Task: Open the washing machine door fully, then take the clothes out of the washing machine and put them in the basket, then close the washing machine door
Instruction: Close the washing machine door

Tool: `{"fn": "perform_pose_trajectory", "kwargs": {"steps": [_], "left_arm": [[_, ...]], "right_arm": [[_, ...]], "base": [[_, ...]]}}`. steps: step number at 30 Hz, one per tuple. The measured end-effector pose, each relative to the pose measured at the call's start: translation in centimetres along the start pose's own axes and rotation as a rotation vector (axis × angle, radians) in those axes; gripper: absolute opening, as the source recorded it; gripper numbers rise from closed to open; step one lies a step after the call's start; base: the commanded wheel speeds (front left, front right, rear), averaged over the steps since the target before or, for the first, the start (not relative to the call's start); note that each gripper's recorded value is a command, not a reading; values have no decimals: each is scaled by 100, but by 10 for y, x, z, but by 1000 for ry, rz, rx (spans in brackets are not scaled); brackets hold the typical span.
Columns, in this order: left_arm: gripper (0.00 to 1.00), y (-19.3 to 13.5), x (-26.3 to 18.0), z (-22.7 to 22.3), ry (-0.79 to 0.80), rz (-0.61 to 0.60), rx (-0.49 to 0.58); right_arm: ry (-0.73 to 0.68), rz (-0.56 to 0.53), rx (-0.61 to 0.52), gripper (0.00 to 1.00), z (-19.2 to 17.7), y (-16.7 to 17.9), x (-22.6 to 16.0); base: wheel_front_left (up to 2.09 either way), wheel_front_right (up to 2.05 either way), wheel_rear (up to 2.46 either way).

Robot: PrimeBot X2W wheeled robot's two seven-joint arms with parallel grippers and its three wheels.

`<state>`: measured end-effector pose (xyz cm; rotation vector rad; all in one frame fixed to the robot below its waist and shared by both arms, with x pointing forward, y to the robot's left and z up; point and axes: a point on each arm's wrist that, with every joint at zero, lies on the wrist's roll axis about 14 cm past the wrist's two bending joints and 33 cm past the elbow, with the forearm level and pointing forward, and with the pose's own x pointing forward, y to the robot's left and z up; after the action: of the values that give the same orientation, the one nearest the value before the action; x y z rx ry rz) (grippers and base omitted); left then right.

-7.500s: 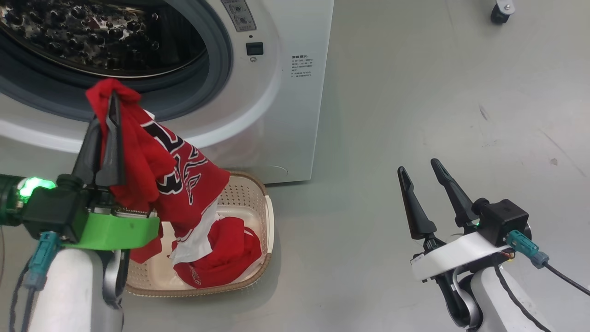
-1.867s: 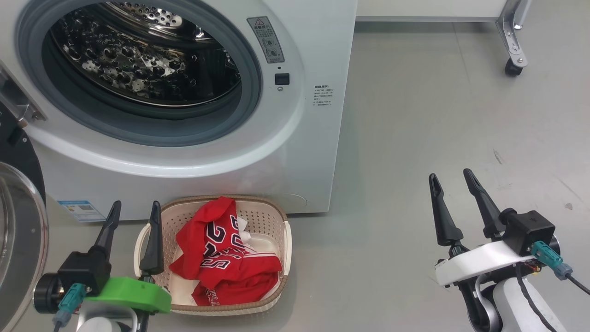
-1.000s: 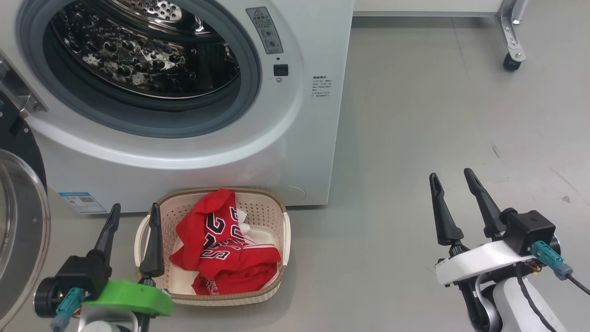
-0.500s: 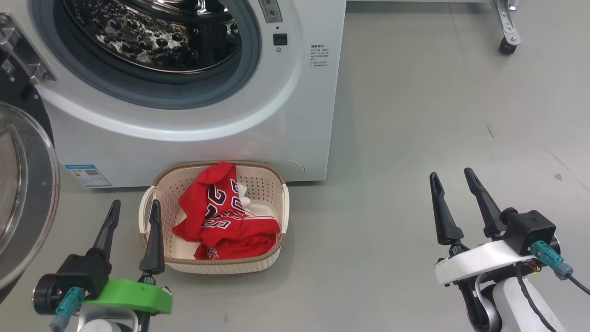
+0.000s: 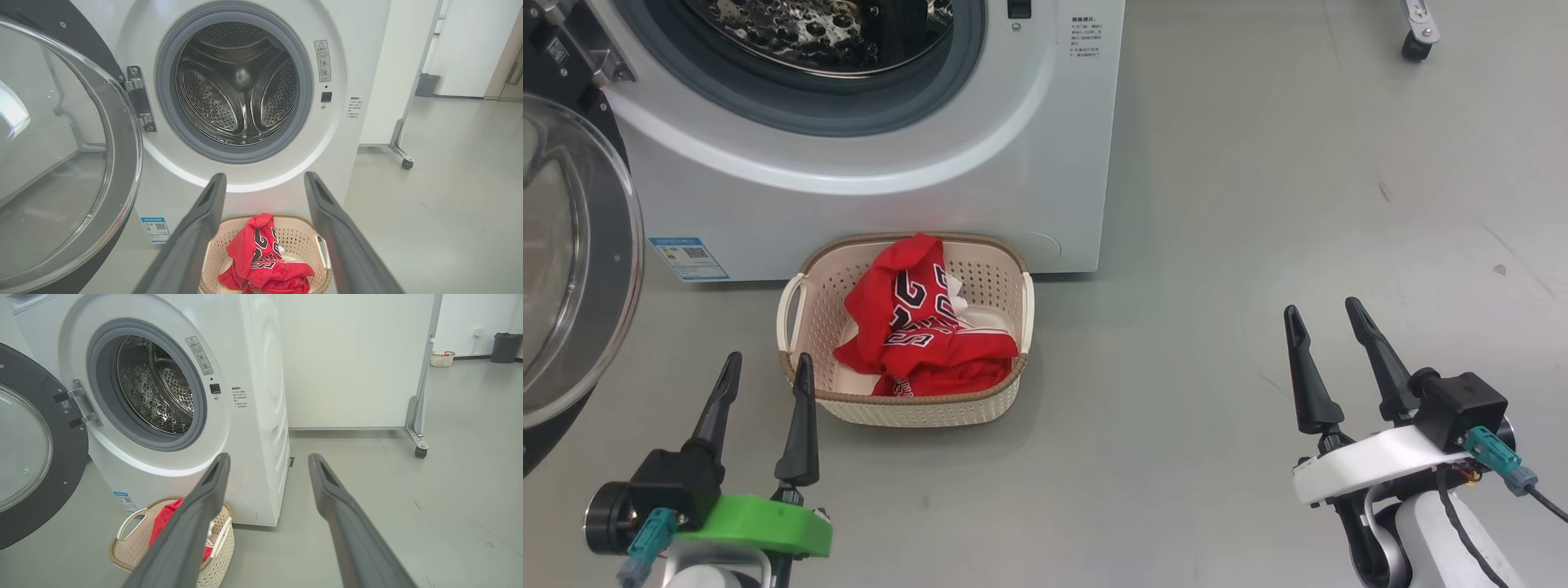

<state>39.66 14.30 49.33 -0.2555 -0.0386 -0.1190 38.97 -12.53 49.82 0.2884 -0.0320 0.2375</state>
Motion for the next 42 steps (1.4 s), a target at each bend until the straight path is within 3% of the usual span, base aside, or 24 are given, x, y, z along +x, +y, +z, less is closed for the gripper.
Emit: {"fn": "perform_pose_trajectory", "kwargs": {"steps": [42], "left_arm": [[100,-3,-1,3,-8,0,20]], "right_arm": [[5,13,-2,100,-1,5,-2]], "base": [[-22,22,0]]}}
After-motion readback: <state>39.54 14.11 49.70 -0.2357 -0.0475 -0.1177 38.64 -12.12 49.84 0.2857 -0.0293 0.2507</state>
